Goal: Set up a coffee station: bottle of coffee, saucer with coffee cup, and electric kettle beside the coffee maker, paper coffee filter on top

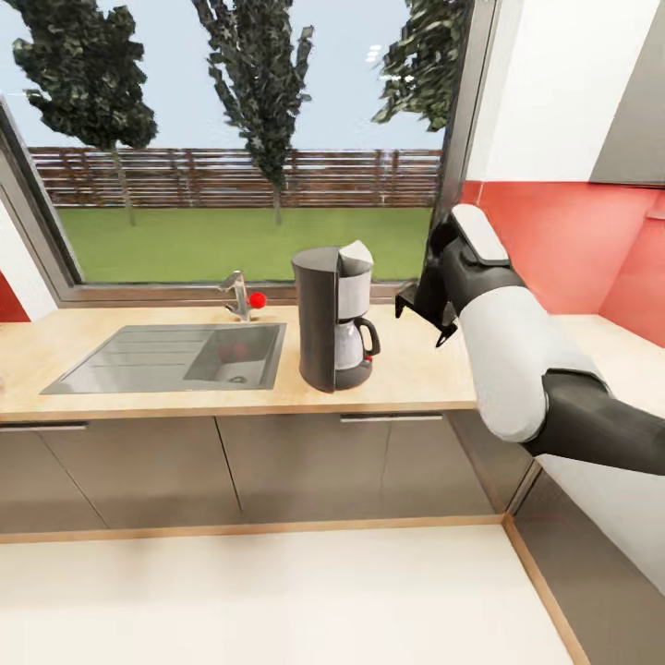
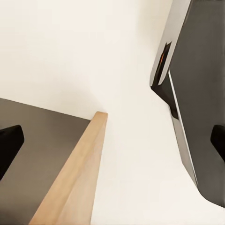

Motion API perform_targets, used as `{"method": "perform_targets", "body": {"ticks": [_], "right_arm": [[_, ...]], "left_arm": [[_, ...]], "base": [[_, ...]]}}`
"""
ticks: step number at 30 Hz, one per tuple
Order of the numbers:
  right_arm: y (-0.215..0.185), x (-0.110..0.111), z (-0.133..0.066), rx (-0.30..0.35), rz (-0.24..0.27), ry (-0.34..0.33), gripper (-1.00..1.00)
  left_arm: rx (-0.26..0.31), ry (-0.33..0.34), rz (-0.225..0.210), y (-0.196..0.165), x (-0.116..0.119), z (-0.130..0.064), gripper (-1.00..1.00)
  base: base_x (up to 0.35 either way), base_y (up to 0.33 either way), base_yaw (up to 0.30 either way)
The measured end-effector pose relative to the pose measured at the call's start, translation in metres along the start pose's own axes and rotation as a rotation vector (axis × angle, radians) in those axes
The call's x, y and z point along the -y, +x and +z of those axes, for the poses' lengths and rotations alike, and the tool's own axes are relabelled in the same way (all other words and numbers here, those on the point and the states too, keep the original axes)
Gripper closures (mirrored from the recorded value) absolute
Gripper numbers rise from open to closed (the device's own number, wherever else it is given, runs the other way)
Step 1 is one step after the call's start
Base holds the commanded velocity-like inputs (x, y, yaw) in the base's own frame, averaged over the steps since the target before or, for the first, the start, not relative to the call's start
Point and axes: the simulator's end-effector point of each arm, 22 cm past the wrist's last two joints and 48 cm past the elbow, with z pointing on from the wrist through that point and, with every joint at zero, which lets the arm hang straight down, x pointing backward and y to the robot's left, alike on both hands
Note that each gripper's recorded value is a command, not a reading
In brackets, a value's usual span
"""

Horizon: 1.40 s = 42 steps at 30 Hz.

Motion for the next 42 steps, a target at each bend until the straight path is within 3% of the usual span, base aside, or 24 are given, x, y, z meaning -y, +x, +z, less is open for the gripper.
{"method": "perform_targets", "body": {"ticks": [4, 11, 20, 22, 24, 28, 35, 38, 42], "right_arm": [[0.016, 0.016, 0.042, 0.046, -0.084, 0.075, -1.00], [0.056, 0.022, 0.106, 0.081, -0.241, 0.080, -1.00], [0.076, 0.039, 0.135, 0.137, -0.376, 0.162, -1.00], [0.111, 0.041, 0.167, 0.142, -0.489, 0.131, -1.00], [0.139, 0.049, 0.201, 0.212, -0.561, 0.108, -1.00], [0.162, 0.078, 0.240, 0.428, -0.596, 0.118, -1.00], [0.229, 0.141, 0.277, 0.656, -0.659, 0.069, -1.00], [0.251, 0.168, 0.284, 0.712, -0.680, 0.038, -1.00], [0.294, 0.222, 0.295, 0.744, -0.733, -0.003, -1.00]], "left_arm": [[0.001, 0.001, 0.000, 0.000, 0.001, 0.000, -1.00], [0.002, 0.002, -0.001, -0.001, 0.001, 0.000, -1.00], [0.003, 0.001, -0.001, -0.001, 0.000, 0.000, -1.00], [0.007, 0.001, 0.000, -0.003, 0.000, 0.000, -1.00], [0.013, 0.001, 0.001, -0.005, 0.000, 0.000, -1.00], [0.032, 0.008, -0.001, -0.015, 0.004, 0.001, -1.00], [0.075, 0.017, -0.006, -0.036, 0.011, 0.002, -1.00], [0.084, 0.019, -0.009, -0.040, 0.013, 0.002, -1.00], [0.102, 0.022, -0.012, -0.048, 0.014, 0.002, -1.00]], "base": [[-0.002, -0.002, 0.000], [0.000, 0.000, 0.000], [-0.150, -0.076, 0.000], [-0.025, -0.013, 0.000], [-0.009, -0.004, 0.000], [-0.003, -0.001, 0.000], [0.000, 0.000, 0.000], [0.000, 0.000, 0.000], [0.000, 0.000, 0.000]]}}
